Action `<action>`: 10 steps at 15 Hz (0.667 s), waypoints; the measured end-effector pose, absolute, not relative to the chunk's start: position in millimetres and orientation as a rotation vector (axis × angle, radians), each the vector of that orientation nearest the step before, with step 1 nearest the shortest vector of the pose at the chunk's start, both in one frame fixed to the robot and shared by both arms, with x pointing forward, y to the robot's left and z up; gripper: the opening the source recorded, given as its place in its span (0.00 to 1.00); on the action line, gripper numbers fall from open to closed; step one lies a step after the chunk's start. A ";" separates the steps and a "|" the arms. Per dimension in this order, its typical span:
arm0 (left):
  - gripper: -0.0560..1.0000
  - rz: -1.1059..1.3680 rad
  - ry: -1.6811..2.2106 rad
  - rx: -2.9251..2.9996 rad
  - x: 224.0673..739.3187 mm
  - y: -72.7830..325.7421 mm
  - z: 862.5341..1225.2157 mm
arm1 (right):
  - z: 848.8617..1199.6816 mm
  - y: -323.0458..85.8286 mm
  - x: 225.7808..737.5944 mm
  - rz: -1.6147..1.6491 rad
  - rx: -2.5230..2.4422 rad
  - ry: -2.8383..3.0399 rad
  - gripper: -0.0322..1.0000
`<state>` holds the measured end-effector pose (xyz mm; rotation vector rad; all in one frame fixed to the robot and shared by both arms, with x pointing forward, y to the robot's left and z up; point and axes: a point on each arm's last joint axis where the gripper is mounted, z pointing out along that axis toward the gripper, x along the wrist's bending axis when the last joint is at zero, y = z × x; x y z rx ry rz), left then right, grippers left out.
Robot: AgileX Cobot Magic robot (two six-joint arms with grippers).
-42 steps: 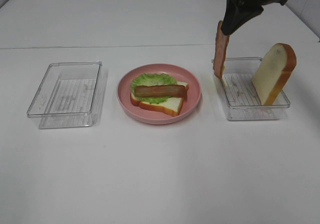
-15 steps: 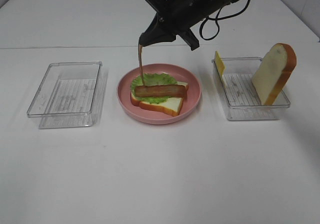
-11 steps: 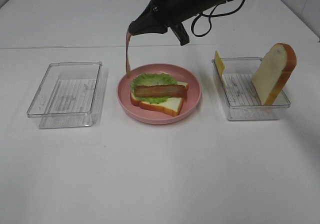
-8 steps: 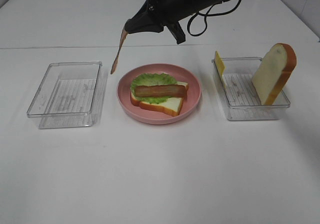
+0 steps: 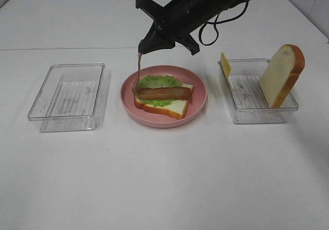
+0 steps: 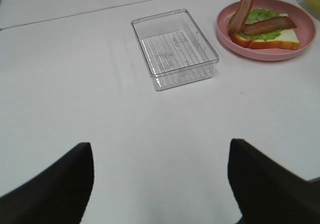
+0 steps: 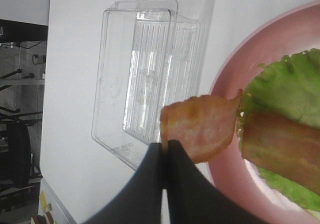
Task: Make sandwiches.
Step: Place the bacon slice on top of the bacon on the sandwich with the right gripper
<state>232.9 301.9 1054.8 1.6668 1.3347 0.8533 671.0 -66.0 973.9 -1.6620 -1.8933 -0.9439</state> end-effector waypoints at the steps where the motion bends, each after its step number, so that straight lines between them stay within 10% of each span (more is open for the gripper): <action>1: 0.73 0.853 1.335 1.667 232.9 301.9 1054.8 | 972.6 -67.1 671.0 -0.926 -1.678 -1.902 0.03; 10: 0.73 0.853 1.335 1.667 232.9 301.9 1054.8 | 972.1 -104.6 670.5 -0.638 -1.870 -2.160 0.03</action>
